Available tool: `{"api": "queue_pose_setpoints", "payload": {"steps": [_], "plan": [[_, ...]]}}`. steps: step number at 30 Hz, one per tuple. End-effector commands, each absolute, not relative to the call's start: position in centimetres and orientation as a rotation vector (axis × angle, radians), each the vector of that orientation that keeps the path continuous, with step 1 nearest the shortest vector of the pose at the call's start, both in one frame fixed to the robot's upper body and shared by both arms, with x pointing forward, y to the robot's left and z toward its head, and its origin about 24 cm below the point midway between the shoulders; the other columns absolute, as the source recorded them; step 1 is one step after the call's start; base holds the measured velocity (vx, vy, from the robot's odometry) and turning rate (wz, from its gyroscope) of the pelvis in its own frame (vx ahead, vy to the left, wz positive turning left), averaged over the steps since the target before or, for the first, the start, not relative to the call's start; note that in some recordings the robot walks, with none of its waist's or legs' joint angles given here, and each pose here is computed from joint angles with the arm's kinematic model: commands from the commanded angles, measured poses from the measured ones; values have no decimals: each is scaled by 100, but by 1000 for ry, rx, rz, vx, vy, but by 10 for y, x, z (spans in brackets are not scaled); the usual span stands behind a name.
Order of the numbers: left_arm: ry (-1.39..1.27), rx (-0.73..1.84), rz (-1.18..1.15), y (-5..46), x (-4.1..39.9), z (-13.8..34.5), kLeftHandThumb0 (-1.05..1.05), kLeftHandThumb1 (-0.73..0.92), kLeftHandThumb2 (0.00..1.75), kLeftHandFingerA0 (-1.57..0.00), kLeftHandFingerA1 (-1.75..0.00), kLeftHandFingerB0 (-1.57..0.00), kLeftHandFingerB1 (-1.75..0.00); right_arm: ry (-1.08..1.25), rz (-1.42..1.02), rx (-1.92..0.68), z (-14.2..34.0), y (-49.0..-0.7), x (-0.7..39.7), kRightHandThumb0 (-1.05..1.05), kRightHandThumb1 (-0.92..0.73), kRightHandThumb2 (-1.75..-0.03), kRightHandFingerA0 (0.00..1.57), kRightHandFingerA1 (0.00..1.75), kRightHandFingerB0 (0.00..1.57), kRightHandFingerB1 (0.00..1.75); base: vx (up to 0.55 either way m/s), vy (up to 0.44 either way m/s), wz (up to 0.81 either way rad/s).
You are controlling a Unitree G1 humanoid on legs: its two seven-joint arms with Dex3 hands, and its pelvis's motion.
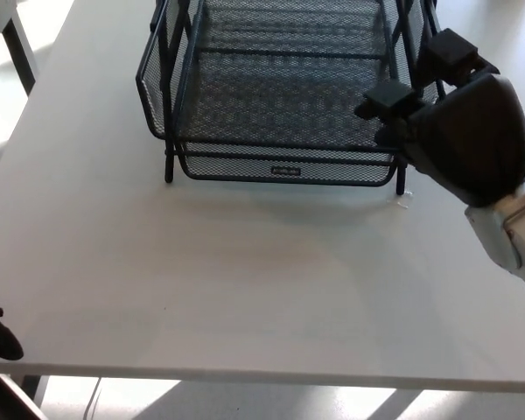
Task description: The robot uses its right hand to grab the drawer kept on the middle of the desk and pull it out towards the robot
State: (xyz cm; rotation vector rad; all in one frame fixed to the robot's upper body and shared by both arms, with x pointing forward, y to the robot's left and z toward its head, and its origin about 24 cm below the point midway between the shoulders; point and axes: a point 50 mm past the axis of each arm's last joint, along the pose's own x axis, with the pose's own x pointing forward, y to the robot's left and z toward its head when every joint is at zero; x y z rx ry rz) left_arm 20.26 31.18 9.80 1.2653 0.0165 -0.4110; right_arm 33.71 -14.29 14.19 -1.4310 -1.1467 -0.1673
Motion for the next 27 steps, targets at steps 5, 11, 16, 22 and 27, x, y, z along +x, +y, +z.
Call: {"api": "queue_pose_setpoints", "payload": {"steps": [5, 11, 16, 22, 27], "plan": [[36, 1259, -403, 315, 201, 96, -26, 54, 56, -80, -90, -83, -63, -1074, -157, -1467, 135, -164, 314, -30, -44, -64, 88, 152, 91, 80, 0, 0, 0], [32, 1263, -406, 315, 199, 96, -26, 54, 56, -81, -89, -83, -62, -1067, -187, -1446, 134, -166, 309, -35, -47, -58, 89, 157, 95, 74, 0, 0, 0], [30, 1263, -407, 315, 199, 95, -26, 55, 57, -81, -90, -83, -62, -1057, -206, -1468, 135, -167, 311, -34, -48, -58, 89, 158, 94, 74, 0, 0, 0], [36, 1265, -412, 315, 199, 96, -26, 55, 57, -80, -88, -82, -61, -858, -156, -1551, 137, -164, 309, -61, -64, -59, 41, 53, 19, 35, 0, 0, 0], [35, 1264, -410, 315, 199, 96, -27, 55, 56, -80, -90, -82, -63, -759, -159, -1597, 137, -163, 309, -74, -45, -85, 0, 22, 2, 34, 0, 0, 0]]}}
